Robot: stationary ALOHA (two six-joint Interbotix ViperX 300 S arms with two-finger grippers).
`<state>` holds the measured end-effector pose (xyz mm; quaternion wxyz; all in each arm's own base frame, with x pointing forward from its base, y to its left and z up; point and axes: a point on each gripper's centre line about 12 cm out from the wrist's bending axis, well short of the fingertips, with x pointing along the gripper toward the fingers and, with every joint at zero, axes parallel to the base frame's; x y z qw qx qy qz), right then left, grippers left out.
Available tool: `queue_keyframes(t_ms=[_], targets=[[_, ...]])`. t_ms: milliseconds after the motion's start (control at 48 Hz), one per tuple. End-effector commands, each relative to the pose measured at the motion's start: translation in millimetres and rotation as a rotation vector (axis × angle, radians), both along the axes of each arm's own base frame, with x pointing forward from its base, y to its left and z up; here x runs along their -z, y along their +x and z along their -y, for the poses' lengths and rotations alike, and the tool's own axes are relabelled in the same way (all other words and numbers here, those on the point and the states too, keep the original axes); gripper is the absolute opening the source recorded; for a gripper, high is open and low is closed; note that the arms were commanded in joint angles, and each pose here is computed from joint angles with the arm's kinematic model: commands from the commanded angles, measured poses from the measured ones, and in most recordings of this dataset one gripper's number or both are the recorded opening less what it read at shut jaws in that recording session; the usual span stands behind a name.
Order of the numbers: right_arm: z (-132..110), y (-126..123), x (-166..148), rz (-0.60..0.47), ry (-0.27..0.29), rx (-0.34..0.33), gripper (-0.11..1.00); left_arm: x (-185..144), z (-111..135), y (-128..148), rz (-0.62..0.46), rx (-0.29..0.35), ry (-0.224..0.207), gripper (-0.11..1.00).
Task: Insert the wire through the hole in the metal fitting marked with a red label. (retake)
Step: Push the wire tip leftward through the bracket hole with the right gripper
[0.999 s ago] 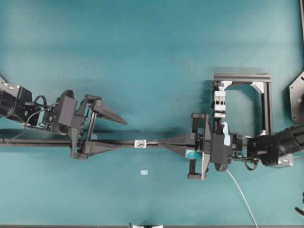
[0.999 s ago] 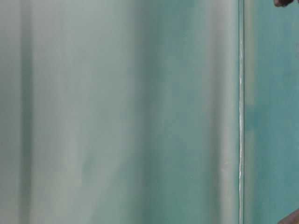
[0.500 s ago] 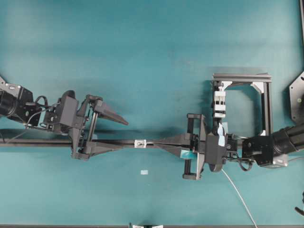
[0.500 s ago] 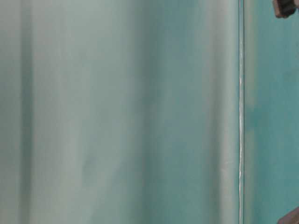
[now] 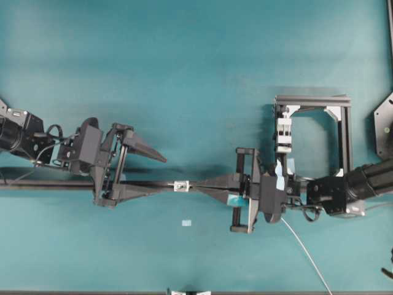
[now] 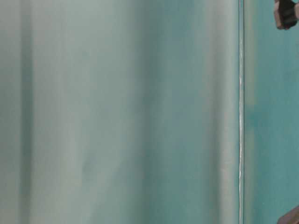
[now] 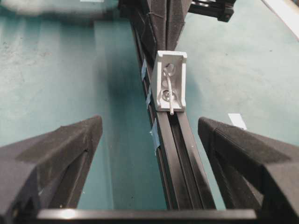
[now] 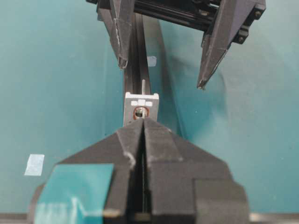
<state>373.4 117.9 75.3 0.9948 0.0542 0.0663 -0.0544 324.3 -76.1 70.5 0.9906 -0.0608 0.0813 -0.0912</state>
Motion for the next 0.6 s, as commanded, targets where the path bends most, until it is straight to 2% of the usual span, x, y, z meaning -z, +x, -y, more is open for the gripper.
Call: queue_keyframes(t_ms=[0, 583], targets=[[-1.2, 5.8, -10.7, 0.035, 0.012, 0.001, 0.03, -5.9, 1.6, 2.8, 0.024, 0.002, -0.005, 0.64], [-3.0, 10.6, -11.7, 0.028, 0.002, -0.003, 0.03, -5.4, 1.6, 2.8, 0.02, 0.002, -0.004, 0.64]])
